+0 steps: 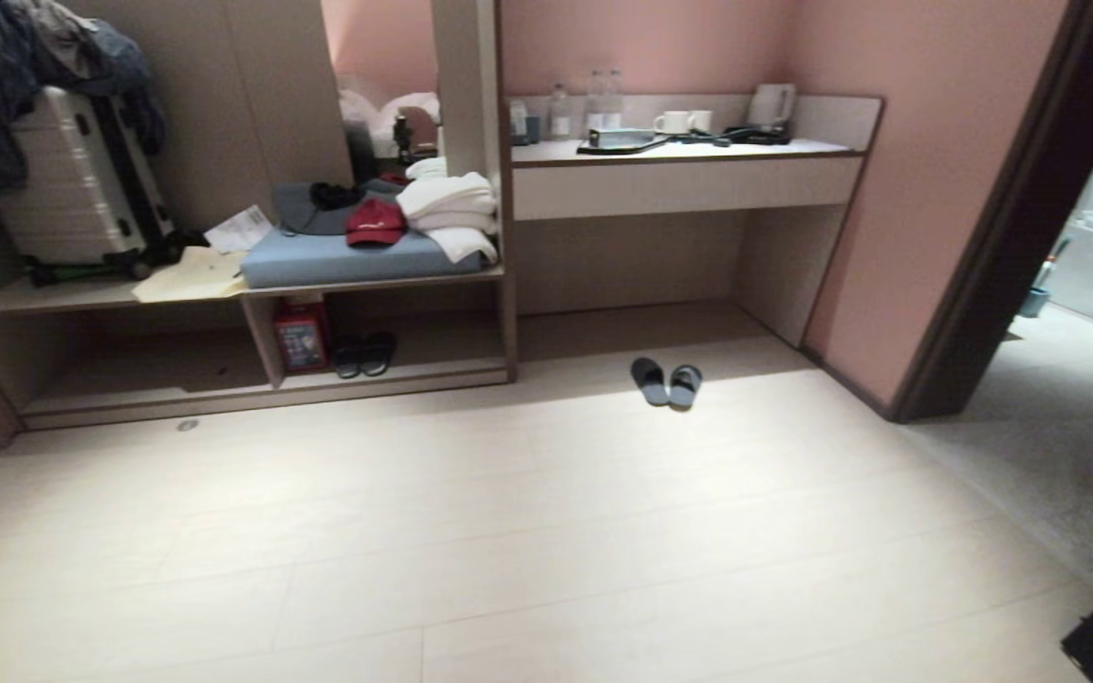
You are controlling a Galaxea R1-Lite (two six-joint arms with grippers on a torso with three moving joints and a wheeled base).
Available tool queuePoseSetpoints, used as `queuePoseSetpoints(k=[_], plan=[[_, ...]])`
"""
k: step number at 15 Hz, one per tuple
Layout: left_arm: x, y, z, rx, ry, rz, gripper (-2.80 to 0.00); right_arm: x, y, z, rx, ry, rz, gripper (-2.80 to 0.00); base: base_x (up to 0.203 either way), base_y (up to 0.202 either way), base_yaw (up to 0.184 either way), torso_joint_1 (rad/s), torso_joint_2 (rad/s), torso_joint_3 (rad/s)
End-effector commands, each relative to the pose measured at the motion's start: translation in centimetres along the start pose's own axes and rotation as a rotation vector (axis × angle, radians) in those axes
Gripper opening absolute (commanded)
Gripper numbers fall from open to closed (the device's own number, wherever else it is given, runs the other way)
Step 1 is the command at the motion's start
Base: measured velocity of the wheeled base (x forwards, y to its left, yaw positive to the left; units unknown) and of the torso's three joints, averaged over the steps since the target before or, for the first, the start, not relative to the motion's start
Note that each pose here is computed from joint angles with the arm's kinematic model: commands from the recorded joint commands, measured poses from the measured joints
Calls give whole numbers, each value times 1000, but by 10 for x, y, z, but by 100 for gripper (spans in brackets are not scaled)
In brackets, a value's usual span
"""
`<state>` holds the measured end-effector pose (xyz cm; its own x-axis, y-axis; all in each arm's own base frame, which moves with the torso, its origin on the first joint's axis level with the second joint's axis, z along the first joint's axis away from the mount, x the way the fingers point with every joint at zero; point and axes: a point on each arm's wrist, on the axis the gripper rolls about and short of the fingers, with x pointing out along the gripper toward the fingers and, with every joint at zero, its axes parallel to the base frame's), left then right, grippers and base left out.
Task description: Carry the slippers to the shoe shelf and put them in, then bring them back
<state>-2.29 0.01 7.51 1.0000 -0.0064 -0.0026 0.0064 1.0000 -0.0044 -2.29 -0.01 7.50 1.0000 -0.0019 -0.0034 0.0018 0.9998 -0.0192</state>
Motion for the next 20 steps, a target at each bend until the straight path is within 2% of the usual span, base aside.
queuePoseSetpoints(k=[1,3,20], plan=[[0,0,0,0,2,0,-280,0,0,0,1,1,0,-280,-1,9,-190,3,-1,-1],[0,0,0,0,2,0,-280,0,0,0,-1,1,0,-280,2,3,-114,2,6,2],[0,0,0,-3,2,0,-280,0,0,0,-24,-1,10,-280,0,0,0,0,0,0]])
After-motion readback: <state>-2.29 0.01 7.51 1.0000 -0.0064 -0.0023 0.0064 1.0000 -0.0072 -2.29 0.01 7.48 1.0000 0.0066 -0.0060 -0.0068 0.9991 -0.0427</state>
